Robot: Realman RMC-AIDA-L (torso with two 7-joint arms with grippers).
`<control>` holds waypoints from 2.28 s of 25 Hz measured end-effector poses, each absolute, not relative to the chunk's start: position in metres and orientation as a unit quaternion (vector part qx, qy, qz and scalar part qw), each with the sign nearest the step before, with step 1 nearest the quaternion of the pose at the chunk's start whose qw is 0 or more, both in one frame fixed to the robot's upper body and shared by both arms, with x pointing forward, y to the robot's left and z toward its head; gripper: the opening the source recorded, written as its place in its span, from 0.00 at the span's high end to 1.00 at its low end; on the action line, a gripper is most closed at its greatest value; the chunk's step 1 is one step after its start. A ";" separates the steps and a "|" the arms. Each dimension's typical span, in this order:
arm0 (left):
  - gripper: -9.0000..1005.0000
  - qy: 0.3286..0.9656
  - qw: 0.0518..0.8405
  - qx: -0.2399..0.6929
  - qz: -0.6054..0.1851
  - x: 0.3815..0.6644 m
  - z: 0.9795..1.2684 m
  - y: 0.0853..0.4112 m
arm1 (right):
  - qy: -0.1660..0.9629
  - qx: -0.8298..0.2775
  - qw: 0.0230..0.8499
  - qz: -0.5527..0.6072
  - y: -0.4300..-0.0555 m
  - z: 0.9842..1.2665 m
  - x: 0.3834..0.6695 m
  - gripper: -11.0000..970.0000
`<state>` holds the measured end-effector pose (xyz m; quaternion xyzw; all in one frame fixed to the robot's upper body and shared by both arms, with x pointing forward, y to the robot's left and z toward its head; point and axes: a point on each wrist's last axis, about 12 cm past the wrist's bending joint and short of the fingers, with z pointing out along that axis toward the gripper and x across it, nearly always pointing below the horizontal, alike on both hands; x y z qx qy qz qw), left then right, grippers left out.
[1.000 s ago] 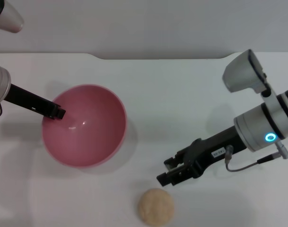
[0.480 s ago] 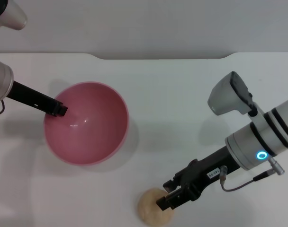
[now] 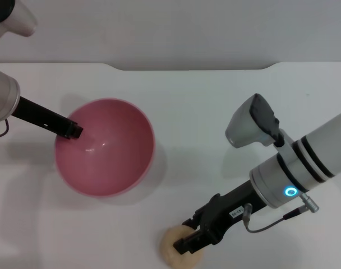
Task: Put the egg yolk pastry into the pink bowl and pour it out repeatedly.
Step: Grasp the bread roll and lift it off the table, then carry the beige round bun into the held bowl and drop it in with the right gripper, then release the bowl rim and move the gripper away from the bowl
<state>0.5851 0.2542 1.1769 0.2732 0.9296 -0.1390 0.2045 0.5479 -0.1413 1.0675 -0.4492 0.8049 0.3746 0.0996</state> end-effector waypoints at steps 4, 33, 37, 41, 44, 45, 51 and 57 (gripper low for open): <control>0.99 0.929 0.202 0.278 -0.138 0.585 1.176 0.252 | 0.802 -0.460 0.090 0.369 -0.141 1.066 0.546 0.44; 0.99 0.861 0.152 0.477 -0.088 0.594 1.173 0.123 | 0.755 -0.394 0.229 0.471 -0.228 1.154 0.556 0.79; 0.99 0.846 0.163 0.499 -0.091 0.592 1.178 0.106 | 0.772 -0.402 0.214 0.443 -0.216 1.146 0.561 0.82; 0.99 0.844 0.167 0.502 -0.091 0.592 1.179 0.104 | 0.775 -0.408 0.213 0.433 -0.210 1.144 0.564 0.85; 0.99 0.844 0.169 0.501 -0.090 0.593 1.179 0.104 | 0.775 -0.408 0.217 0.432 -0.210 1.145 0.564 0.78; 0.99 0.844 0.170 0.501 -0.090 0.593 1.180 0.105 | 0.775 -0.406 0.219 0.432 -0.211 1.146 0.565 0.74; 0.99 0.843 0.171 0.502 -0.088 0.594 1.177 0.104 | 0.778 -0.380 0.251 0.433 -0.228 1.152 0.565 0.50; 0.99 0.830 0.170 0.526 -0.079 0.585 1.164 0.093 | 0.785 -0.269 0.334 0.446 -0.277 1.153 0.561 0.41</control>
